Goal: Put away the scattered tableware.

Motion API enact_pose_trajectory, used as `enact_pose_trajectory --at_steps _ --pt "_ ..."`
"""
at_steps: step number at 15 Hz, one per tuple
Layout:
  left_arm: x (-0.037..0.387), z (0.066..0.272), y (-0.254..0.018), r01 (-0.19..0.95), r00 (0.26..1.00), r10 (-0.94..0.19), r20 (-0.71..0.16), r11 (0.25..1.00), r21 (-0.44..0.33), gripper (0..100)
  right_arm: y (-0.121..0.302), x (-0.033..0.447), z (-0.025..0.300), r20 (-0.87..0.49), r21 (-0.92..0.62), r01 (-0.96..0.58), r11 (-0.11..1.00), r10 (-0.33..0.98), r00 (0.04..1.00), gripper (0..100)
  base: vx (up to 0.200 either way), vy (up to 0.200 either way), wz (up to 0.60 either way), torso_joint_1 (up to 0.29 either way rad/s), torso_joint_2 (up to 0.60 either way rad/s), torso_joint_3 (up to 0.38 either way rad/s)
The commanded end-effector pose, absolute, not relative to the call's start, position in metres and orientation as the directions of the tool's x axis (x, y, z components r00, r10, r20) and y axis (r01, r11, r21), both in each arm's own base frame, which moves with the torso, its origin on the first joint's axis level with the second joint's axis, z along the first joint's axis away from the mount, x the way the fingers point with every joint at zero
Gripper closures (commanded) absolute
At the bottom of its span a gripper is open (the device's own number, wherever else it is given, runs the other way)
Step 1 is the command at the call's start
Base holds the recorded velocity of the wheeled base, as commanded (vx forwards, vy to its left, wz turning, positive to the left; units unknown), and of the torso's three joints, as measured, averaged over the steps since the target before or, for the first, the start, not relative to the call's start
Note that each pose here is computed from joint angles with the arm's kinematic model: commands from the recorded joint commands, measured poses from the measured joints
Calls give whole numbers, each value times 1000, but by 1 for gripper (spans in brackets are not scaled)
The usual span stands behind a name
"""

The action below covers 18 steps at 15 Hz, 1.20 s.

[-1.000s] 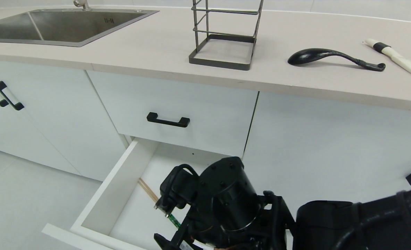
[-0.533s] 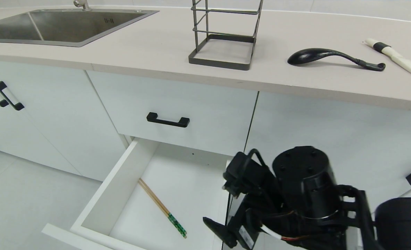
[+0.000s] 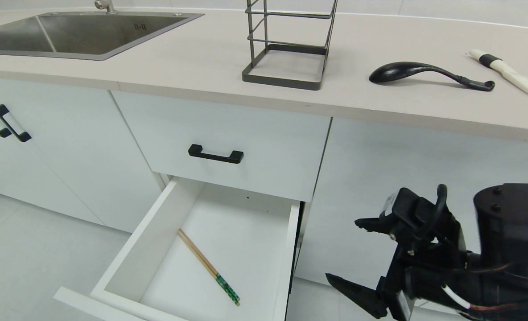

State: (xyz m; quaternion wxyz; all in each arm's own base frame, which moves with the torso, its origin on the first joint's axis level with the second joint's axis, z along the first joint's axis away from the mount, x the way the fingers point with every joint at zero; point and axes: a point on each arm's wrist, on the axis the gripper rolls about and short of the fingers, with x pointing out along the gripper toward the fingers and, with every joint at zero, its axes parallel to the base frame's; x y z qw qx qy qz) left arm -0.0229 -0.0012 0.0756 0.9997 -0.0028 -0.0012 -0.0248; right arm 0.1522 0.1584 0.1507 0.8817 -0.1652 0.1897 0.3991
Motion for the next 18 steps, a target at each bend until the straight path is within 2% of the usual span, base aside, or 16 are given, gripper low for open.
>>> enact_pose_trajectory --at_steps 1,4,7,9,12,13,15,18 --pt "-23 76 -1 49 999 -49 2 999 -6 0 148 155 155 -447 -144 -737 660 621 644 0 0 0 0 0 0 0" --pt "-23 76 -1 49 999 -49 2 999 -6 0 138 162 155 -450 -136 -699 702 585 675 0 0 0 0 0 0 0" --pt "-23 76 -1 49 999 -49 2 999 -6 0 129 151 162 -408 -86 -710 699 626 665 0 0 0 0 0 0 0" --pt "-23 76 -1 49 999 -49 2 999 -6 0 124 140 163 -395 -40 -759 650 687 609 0 0 0 0 0 0 0" --pt "-23 76 -1 49 999 -49 2 999 -6 0 116 126 142 -465 -26 -786 618 688 557 0 0 0 0 0 0 0" --pt "-23 76 -1 49 999 -49 2 999 -6 0 118 124 138 -482 -53 -799 599 685 546 0 0 0 0 0 0 0" --pt "-23 76 -1 49 999 -49 2 999 -6 0 118 126 134 -505 -182 -787 590 630 590 0 0 0 0 0 0 0" --pt "-23 76 -1 49 999 -49 2 999 -6 0 121 130 131 -520 -230 -785 575 609 599 0 0 0 0 0 0 0"
